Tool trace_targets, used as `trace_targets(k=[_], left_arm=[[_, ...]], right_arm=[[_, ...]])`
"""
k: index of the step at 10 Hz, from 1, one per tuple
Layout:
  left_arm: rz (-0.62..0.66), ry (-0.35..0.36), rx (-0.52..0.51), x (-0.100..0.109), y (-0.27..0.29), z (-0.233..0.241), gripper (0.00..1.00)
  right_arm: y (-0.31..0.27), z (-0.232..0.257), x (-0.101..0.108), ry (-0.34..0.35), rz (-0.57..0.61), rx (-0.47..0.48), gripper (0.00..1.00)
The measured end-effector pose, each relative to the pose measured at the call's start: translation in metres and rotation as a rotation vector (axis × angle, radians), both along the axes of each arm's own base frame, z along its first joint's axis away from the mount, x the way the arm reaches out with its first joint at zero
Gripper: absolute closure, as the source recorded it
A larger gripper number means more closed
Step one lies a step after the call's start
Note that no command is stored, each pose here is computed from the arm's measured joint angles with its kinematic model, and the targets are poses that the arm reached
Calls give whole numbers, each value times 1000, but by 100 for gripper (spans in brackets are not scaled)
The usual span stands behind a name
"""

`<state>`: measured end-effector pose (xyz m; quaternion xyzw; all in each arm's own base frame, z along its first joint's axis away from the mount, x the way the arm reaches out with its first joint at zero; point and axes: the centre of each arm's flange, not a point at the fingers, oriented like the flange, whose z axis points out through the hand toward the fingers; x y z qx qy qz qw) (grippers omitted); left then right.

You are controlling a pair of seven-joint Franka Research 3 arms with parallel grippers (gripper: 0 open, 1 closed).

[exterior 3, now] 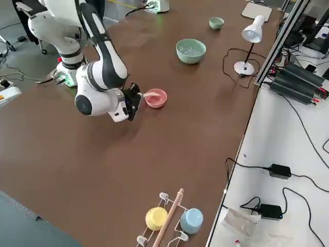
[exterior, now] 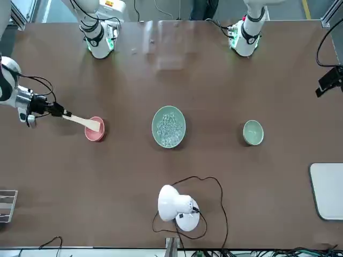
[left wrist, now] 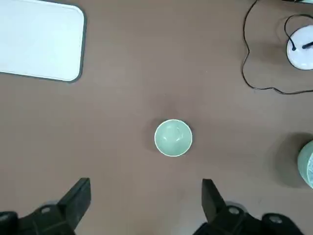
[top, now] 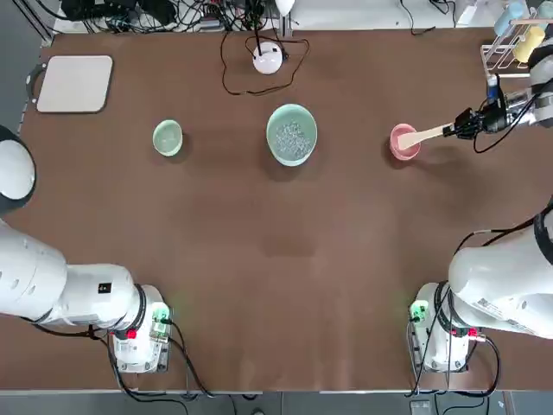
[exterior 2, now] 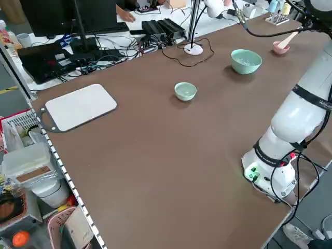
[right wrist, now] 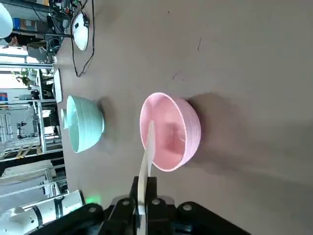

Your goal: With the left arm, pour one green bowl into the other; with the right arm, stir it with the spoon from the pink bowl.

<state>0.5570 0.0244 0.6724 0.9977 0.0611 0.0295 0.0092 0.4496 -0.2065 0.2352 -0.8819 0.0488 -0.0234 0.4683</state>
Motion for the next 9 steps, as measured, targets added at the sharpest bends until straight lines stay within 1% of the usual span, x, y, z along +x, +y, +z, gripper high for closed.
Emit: trace_targets(k=[4,6,9], left_arm=[[0,1,0,0,0,0,0],[0,1,0,0,0,0,0],[0,1,0,0,0,0,0]], right_arm=[[-1,-11,-2,-5,-5,22,94],[0,-12,0,-9,-16,30,91],[-1,-15,5,-10,-14,33,74]])
